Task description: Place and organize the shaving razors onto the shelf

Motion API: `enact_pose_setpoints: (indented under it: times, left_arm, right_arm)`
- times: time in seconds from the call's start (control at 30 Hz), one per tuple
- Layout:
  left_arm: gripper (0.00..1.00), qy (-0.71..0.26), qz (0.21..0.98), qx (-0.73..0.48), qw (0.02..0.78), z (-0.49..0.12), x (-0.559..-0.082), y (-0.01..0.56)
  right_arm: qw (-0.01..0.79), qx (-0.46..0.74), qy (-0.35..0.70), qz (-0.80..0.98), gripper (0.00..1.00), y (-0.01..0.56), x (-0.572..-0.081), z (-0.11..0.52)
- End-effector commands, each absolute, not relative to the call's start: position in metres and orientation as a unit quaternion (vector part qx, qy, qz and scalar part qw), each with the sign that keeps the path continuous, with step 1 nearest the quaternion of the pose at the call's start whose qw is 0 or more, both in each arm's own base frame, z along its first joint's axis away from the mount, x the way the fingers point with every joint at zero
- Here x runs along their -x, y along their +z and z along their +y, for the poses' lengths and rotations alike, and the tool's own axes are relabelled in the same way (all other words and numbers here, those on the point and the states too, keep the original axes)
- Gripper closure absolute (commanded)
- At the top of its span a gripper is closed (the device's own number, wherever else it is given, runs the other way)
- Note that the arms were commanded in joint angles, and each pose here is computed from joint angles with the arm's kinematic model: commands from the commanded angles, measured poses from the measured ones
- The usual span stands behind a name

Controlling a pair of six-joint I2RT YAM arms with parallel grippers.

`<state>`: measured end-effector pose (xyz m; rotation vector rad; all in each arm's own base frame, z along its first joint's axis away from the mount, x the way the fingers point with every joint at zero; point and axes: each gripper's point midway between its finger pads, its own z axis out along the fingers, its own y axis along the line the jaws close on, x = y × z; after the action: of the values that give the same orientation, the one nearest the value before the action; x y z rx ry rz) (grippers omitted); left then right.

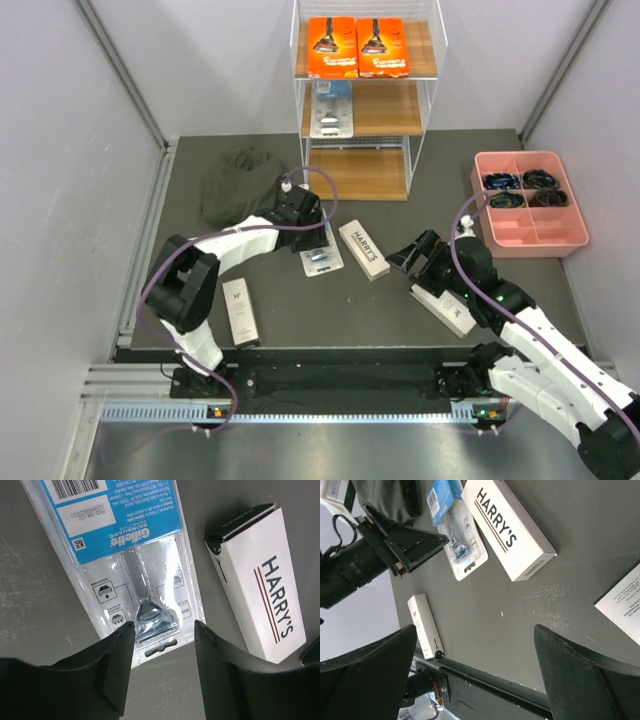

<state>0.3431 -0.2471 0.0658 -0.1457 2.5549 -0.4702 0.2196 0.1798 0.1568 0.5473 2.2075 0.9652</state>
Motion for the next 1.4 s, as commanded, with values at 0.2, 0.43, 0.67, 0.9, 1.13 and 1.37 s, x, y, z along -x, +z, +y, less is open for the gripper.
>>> enact_pose_setpoints:
  times: [0.2, 0.43, 0.67, 0.9, 1.13, 1.37]
  left_arm:
    - [0.49, -0.156, 0.948, 0.089, 0.262, -0.255, -0.367, 0.054]
    - [0.51, -0.118, 0.951, 0.1, 0.268, -0.246, -0.376, 0.046]
    - [0.69, -0.082, 0.957, 0.11, 0.255, -0.239, -0.381, 0.027]
    - [0.98, -0.079, 0.962, 0.113, 0.234, -0.239, -0.375, 0.014]
    - [1.0, -0.102, 0.952, 0.101, 0.269, -0.24, -0.379, 0.047]
    - [1.0, -0.134, 0.937, 0.097, 0.309, -0.235, -0.371, 0.091]
  right_arm:
    - [0.344, -0.202, 0.391, 0.829, 0.01, 0.17, -0.223, 0.185]
    - [0.34, -0.204, 0.389, 0.831, 0.01, 0.163, -0.221, 0.184]
    - [0.332, -0.208, 0.395, 0.831, 0.01, 0.156, -0.219, 0.186]
    - [0.328, -0.209, 0.401, 0.829, 0.01, 0.153, -0.218, 0.188]
    - [0.329, -0.208, 0.402, 0.829, 0.01, 0.154, -0.218, 0.188]
    - [0.333, -0.208, 0.406, 0.825, 0.01, 0.16, -0.218, 0.188]
